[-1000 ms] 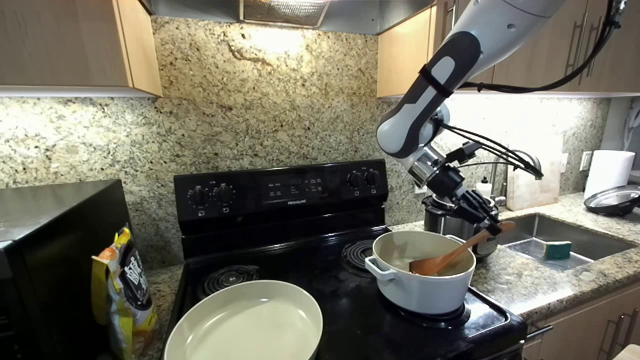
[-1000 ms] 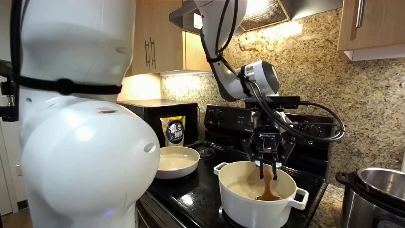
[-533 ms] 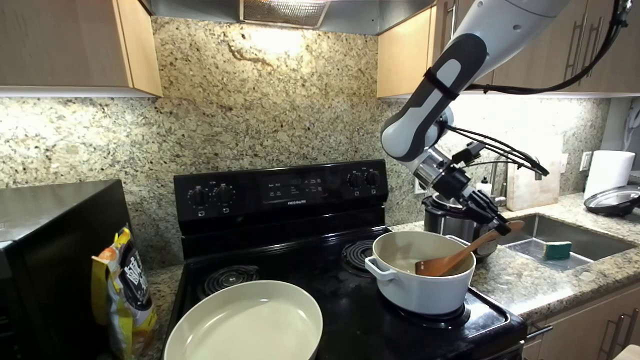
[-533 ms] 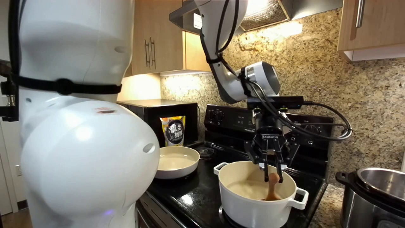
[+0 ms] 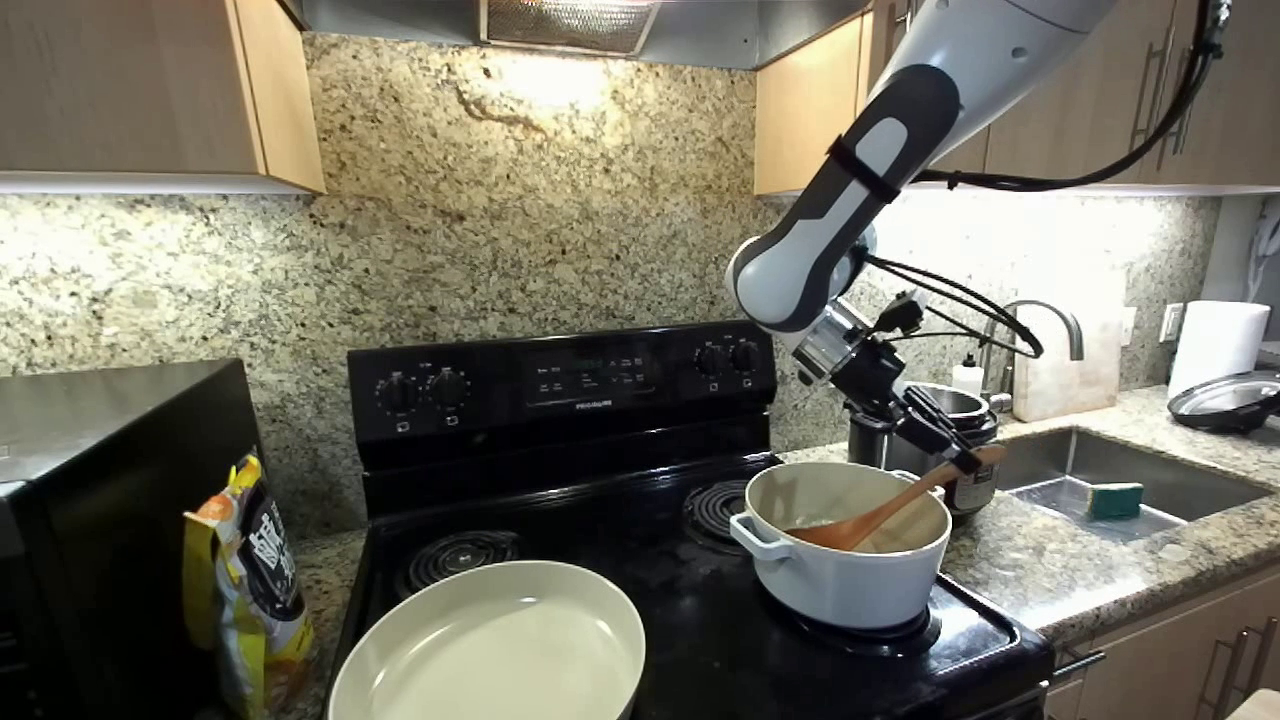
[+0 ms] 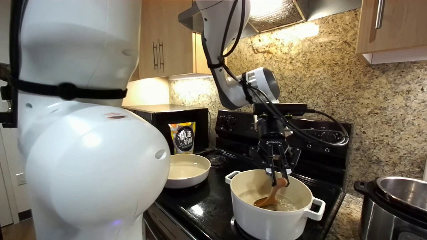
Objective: Mix the things in the pot with the wooden spoon
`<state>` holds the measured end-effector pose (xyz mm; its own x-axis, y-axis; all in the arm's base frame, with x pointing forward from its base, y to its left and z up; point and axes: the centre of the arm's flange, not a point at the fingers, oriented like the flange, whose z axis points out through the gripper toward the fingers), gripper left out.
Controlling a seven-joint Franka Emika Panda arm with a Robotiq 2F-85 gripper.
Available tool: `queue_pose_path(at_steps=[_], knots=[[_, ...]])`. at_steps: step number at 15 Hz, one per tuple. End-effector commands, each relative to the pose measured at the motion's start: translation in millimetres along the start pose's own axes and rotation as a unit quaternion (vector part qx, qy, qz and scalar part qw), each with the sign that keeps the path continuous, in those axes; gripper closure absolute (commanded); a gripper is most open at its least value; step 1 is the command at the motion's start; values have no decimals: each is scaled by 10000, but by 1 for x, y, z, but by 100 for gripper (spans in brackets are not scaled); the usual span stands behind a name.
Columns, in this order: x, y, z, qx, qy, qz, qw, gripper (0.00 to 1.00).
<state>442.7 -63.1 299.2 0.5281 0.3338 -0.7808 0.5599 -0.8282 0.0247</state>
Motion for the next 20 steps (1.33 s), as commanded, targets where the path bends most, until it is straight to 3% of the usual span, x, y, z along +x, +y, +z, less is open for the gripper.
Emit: queue_pose_path(at_steps=[1, 8, 12, 20], knots=[[10, -3, -4, -180, 129, -330, 9992, 93], [0, 17, 4, 248, 180, 196, 9993, 93], [-20, 25, 22, 363, -170, 384, 9985, 93], [-24, 6, 11, 34, -683, -254, 9973, 93]])
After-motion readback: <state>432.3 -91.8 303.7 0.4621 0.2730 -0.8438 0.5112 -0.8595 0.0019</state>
